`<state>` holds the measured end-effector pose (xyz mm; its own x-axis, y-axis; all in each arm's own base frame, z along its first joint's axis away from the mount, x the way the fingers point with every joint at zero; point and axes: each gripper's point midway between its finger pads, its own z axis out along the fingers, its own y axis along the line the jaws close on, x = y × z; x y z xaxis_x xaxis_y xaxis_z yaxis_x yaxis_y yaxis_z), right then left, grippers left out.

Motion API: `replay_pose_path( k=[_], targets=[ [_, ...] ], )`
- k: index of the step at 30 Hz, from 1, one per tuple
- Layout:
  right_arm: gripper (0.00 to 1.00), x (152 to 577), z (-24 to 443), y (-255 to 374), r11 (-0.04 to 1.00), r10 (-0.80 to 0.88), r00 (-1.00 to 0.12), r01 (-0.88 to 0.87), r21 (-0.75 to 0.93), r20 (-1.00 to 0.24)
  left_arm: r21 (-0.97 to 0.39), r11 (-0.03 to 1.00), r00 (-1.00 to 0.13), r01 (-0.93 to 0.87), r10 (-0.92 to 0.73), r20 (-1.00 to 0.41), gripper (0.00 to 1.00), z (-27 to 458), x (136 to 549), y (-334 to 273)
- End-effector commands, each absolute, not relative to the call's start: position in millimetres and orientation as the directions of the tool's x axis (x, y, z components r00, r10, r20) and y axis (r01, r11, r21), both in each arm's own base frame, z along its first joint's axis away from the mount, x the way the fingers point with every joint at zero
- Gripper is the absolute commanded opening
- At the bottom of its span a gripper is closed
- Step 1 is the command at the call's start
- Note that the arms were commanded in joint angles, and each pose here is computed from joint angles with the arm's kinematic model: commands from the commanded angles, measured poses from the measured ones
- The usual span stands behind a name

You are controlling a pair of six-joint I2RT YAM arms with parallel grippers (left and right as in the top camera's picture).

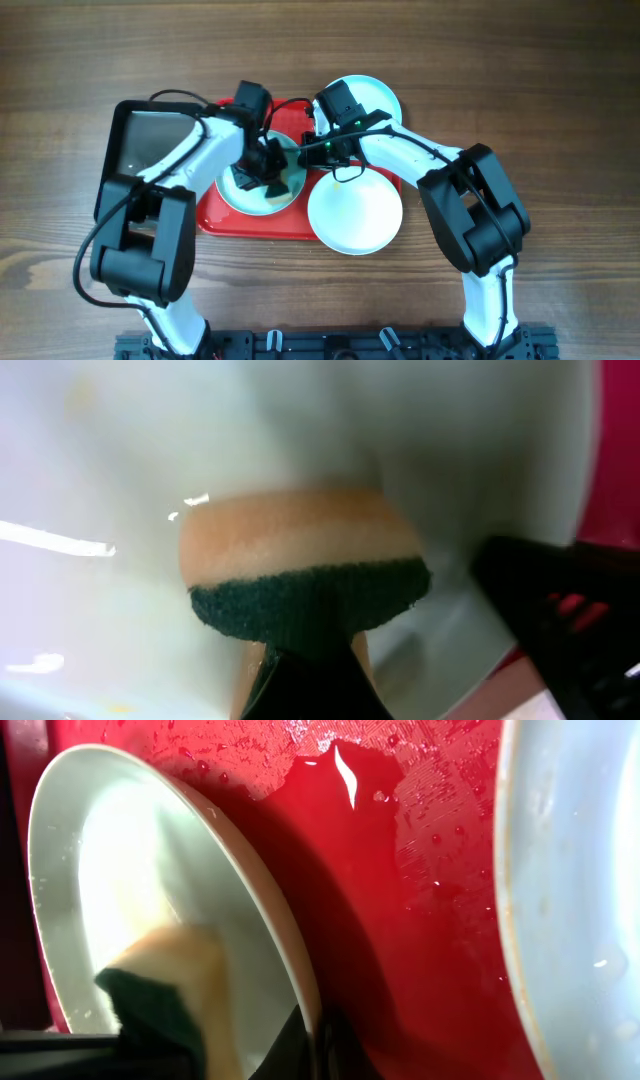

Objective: Clean dirty plates on tray and stack at the side
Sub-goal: 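Scrub the held plate's surface with the sponge in the left gripper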

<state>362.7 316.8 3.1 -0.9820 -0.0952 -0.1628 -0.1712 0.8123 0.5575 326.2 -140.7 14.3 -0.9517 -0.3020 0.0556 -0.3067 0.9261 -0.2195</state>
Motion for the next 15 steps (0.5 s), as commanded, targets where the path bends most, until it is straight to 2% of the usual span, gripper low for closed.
replay_pose_path(
  k=[1, 5, 9, 12, 14, 15],
  targets=[
    [0.04, 349, -13, 326, 0.799, -0.105, -0.991, -0.136, 0.586, -0.087, -0.074, 0.933, -0.928, -0.353, -0.36, -0.1, 0.04, 0, 347, -119],
    [0.04, 349, -13, 325, 0.8, -0.105, -0.991, -0.136, 0.584, -0.088, 0.056, 0.914, -0.877, -0.402, -0.367, -0.311, 0.04, 8, 378, -83],
    [0.04, 349, -13, 325, 0.8, -0.105, -0.991, -0.137, 0.584, -0.088, 0.186, 0.871, -0.834, -0.455, -0.343, -0.432, 0.04, 19, 388, -49],
    [0.04, 349, -13, 325, 0.8, -0.105, -0.991, -0.137, 0.584, -0.088, 0.202, 0.869, -0.854, -0.453, -0.357, -0.379, 0.04, 15, 377, -43],
    [0.04, 349, -13, 325, 0.8, -0.105, -0.991, -0.137, 0.584, -0.088, 0.143, 0.914, -0.908, -0.379, -0.337, -0.25, 0.04, 5, 362, -58],
    [0.04, 349, -13, 325, 0.8, -0.105, -0.991, -0.137, 0.585, -0.088, 0.068, 0.951, -0.945, -0.301, -0.288, -0.157, 0.04, 1, 353, -75]
  ],
)
